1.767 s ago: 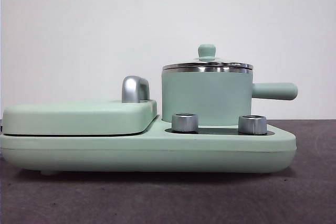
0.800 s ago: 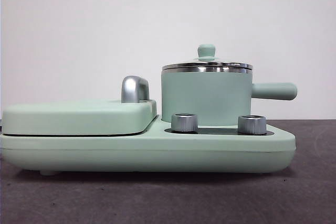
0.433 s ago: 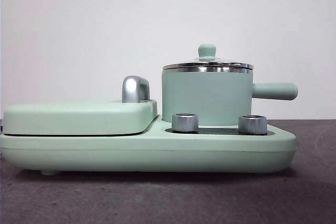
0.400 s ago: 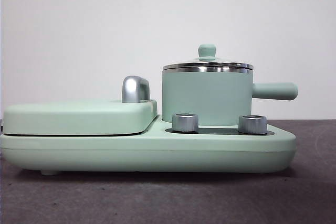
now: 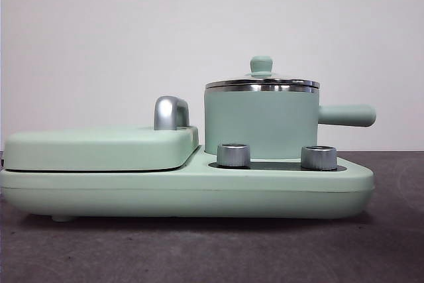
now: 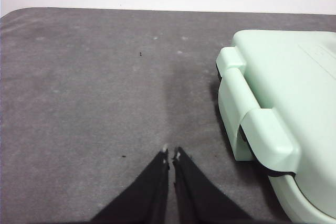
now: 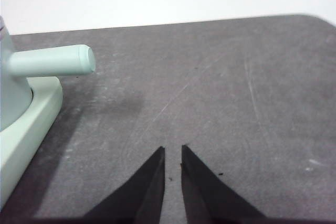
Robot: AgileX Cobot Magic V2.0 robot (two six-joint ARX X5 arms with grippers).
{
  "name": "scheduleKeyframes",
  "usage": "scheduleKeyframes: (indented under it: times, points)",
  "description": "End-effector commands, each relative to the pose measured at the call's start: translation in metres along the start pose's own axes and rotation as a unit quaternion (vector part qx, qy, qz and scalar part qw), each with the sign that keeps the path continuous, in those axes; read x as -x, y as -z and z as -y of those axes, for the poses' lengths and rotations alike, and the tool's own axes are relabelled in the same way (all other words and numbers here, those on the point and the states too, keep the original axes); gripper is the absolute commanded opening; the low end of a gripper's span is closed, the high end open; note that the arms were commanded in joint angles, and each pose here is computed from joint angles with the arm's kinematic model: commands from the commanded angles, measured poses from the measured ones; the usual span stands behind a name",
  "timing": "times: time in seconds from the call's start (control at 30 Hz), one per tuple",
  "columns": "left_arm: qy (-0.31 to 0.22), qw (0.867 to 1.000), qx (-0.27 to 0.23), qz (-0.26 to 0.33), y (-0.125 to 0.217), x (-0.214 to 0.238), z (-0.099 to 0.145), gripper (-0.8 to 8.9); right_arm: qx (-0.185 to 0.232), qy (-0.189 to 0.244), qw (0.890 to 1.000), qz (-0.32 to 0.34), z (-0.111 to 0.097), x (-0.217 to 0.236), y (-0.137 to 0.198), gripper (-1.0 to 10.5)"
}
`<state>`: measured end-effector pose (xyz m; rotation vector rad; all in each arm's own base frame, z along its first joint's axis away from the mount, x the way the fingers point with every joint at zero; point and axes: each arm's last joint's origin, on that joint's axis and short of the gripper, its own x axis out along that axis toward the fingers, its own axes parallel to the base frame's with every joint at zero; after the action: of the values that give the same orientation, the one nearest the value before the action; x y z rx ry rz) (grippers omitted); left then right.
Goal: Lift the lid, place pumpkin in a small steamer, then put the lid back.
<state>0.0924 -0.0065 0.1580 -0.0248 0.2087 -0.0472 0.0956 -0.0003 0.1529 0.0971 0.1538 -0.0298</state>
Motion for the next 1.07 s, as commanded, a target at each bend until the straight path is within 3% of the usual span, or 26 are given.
scheduleKeyframes:
  times: [0.03,0.2,1.07]
  points:
    - [-0.001,1.000,-0.007,-0.011,0.0054,-0.0017,-0.0002,0.21,0.036,-0.002,0.999,-0.008,0.0000,-0.0007,0.0029,0.5]
    - [-0.001,1.000,-0.007,-0.011,0.0055,-0.0017,-0.0002,0.21,0.054,-0.008,0.998,-0.008,-0.0006,-0.0007,0.0029,0.5]
    - [-0.001,1.000,-0.007,-0.011,0.0055,-0.0017,-0.0002,0.21,0.054,-0.007,0.999,0.004,-0.0007,-0.0007,0.0007,0.5]
